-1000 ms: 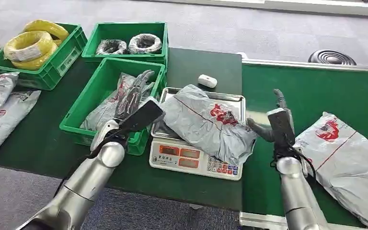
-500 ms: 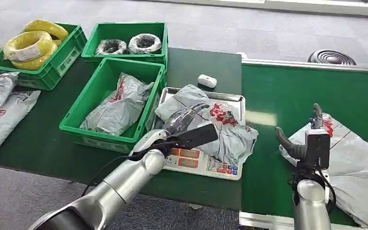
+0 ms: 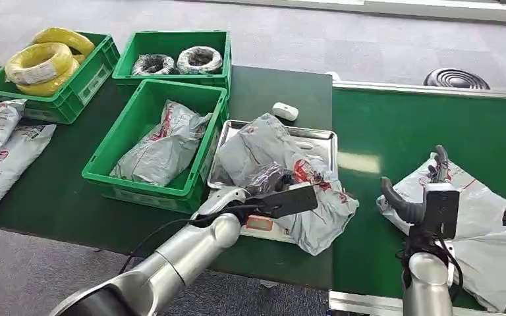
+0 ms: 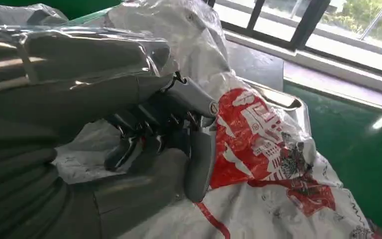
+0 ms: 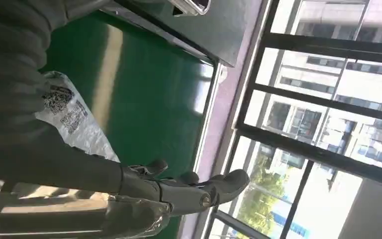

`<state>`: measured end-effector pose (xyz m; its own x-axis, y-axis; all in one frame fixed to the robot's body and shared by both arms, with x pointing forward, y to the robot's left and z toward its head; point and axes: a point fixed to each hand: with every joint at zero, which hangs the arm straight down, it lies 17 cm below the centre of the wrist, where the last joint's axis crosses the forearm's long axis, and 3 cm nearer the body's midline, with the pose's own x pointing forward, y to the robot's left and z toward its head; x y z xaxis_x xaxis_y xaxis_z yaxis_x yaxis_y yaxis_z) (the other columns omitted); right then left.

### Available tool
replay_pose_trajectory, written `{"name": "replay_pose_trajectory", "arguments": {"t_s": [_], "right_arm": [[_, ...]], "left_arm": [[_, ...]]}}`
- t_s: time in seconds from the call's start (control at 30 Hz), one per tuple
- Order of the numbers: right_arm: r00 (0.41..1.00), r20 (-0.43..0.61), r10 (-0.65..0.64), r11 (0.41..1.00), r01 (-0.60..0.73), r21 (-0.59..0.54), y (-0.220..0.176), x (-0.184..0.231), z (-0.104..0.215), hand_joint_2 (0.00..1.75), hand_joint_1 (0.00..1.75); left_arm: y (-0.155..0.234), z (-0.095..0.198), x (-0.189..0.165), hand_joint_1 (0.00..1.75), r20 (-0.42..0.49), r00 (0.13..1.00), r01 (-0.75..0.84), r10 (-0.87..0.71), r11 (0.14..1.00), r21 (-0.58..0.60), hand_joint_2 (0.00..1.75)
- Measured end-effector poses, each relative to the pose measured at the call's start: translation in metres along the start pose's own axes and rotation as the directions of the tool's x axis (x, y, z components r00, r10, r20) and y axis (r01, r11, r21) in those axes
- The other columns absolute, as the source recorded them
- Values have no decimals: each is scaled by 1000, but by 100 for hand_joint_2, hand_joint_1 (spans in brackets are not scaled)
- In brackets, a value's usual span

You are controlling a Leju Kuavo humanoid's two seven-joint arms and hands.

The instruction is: Moved the parcel from conveyor to table for the left to box.

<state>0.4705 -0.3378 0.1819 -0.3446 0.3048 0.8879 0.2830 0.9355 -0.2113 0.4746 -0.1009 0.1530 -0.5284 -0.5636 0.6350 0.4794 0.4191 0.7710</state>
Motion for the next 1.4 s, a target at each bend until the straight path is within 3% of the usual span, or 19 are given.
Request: {"name": "replay_pose_trajectory", "arguments": {"t_s": [0.3,0.43,0.47,0.5,0.6,0.63,0.83,1.0,1.27,1.4], "right_arm": [[1000,-6,-10,1000,10,-29,-7,3,10,175,0],[1000,-13,-14,999,13,-29,-4,4,15,175,0],[1000,-13,-13,999,13,-29,-3,4,16,175,0],[1000,-13,-13,999,12,-29,-3,5,16,175,0],[1000,-14,-14,999,14,-30,-3,5,16,175,0],[1000,-14,-14,999,14,-30,-3,5,16,175,0],[1000,-15,-14,999,13,-35,-4,4,16,175,0],[1000,-16,-15,999,14,-46,-6,4,16,175,0],[1000,-18,-18,998,17,-55,-10,3,16,175,0],[1000,-24,-15,998,14,-60,-12,0,19,175,0]], "left_arm": [[-8,1,-9,175,-34,999,-1,0,1000,-7,175],[24,-1,0,173,15,999,-47,45,987,153,175],[37,-1,5,157,41,997,-67,60,977,204,175],[51,0,10,28,68,994,-98,84,962,254,175],[86,5,24,28,132,982,-176,137,917,357,175],[94,7,28,0,146,979,-190,144,906,378,175],[122,15,40,0,206,966,-237,157,859,455,175],[122,13,38,0,186,968,-235,167,861,450,175],[50,-8,26,0,14,992,-125,124,972,197,175],[19,-9,24,0,-20,997,-75,78,990,118,175]]}}
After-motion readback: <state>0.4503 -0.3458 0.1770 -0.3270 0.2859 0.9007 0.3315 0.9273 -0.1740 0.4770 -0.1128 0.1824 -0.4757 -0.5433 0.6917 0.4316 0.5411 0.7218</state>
